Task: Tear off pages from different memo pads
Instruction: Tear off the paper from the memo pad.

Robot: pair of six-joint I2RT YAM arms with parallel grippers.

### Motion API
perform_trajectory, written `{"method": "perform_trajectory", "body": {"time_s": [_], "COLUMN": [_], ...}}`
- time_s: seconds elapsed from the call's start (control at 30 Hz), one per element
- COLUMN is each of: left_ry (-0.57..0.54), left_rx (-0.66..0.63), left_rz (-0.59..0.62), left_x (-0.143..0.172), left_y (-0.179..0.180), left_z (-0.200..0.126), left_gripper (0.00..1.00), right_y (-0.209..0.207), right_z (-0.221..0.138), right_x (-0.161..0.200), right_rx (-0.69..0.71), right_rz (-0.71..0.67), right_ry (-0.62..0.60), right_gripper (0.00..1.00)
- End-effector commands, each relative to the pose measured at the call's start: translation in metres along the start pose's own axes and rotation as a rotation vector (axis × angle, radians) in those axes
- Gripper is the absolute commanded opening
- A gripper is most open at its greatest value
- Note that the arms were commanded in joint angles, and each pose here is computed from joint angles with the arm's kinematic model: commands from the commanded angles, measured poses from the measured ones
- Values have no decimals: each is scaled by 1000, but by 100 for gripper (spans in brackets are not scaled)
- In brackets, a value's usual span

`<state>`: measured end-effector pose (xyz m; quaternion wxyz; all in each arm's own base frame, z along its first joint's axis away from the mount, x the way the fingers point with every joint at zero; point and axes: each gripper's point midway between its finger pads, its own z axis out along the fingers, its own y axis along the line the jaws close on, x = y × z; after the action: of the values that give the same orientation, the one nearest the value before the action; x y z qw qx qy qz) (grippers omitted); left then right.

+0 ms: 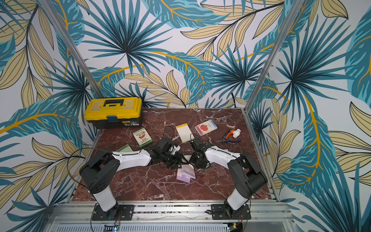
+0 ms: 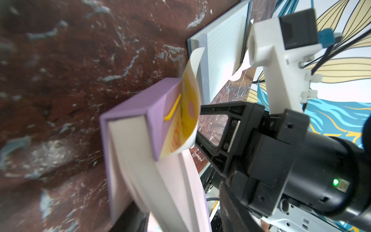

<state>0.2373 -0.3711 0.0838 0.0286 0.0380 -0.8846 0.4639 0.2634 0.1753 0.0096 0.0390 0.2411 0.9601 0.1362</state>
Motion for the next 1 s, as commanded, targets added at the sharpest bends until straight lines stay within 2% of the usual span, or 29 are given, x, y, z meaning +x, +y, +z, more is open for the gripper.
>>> {"method": "perform_trajectory", "body": {"time_s": [0.0, 0.13, 0.3, 0.4, 0.47, 0.53, 0.77, 0.97], "left_ry": [19, 21, 2, 1, 5, 5, -1, 3], "left_rx": [416, 404, 397, 395, 387, 382, 345, 313], "left_rz": [334, 372, 381, 384, 383, 386, 382, 339], "left_x": [21, 24, 24, 27, 30, 31, 31, 28], "left_y": [-135, -142, -143, -143, -141, -141, -131, -118], "left_z": [-45, -48, -51, -55, -57, -60, -60, -58], "left_gripper": [60, 64, 64, 59, 48, 47, 55, 55], "right_y": [-57, -54, -53, -56, -59, -59, -55, -55], "right_z": [44, 45, 44, 45, 45, 45, 40, 35], "right_x": [29, 28, 28, 29, 29, 29, 26, 25], "right_rx": [175, 168, 167, 176, 179, 180, 171, 169], "right_rz": [40, 40, 38, 38, 41, 41, 40, 31], "right_ry": [96, 99, 100, 104, 105, 105, 99, 91], "right_gripper": [0, 0, 0, 0, 0, 0, 0, 0]}}
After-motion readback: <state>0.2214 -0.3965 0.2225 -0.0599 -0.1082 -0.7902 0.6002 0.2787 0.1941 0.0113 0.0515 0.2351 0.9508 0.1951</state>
